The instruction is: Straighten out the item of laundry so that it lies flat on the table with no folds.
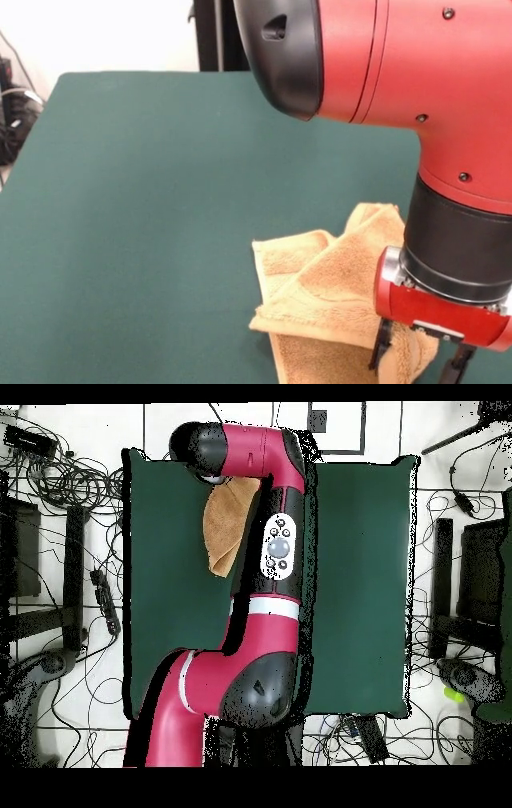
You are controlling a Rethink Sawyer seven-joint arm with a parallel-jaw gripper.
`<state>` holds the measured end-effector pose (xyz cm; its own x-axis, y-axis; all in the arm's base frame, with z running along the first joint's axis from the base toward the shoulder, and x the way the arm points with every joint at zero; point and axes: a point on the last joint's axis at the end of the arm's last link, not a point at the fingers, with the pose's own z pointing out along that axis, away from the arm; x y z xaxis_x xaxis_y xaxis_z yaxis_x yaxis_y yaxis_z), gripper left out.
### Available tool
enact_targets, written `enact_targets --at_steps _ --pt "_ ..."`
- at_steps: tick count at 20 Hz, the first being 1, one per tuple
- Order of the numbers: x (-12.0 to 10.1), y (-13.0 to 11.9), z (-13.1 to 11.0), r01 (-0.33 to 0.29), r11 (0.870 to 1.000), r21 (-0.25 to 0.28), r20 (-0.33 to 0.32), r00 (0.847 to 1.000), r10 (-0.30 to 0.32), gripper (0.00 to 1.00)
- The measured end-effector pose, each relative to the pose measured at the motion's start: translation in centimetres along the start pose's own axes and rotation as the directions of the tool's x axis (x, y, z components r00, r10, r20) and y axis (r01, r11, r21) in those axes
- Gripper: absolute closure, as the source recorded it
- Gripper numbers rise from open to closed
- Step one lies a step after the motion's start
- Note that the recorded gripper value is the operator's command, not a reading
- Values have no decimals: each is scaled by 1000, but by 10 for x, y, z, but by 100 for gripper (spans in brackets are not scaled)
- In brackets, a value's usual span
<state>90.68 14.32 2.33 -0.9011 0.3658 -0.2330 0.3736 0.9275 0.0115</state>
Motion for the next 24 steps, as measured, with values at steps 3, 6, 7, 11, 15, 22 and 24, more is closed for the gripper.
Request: enact_targets --at_steps 3,6,7,11,15,22,24 --pt "-1 2 -2 -6 1000 -8 -3 1000 6 0" --pt "-4 4 -8 -12 1000 -15 0 1000 12 0" --pt "-6 4 -10 -14 1000 -17 1 1000 15 0" --pt "-13 7 -23 -26 999 -36 10 1000 26 0" --pt "-22 9 -37 -31 998 -48 24 999 32 0" --pt "-39 13 -68 -37 997 -68 58 997 41 0" --pt "-42 13 -74 -37 997 -70 65 997 42 0"
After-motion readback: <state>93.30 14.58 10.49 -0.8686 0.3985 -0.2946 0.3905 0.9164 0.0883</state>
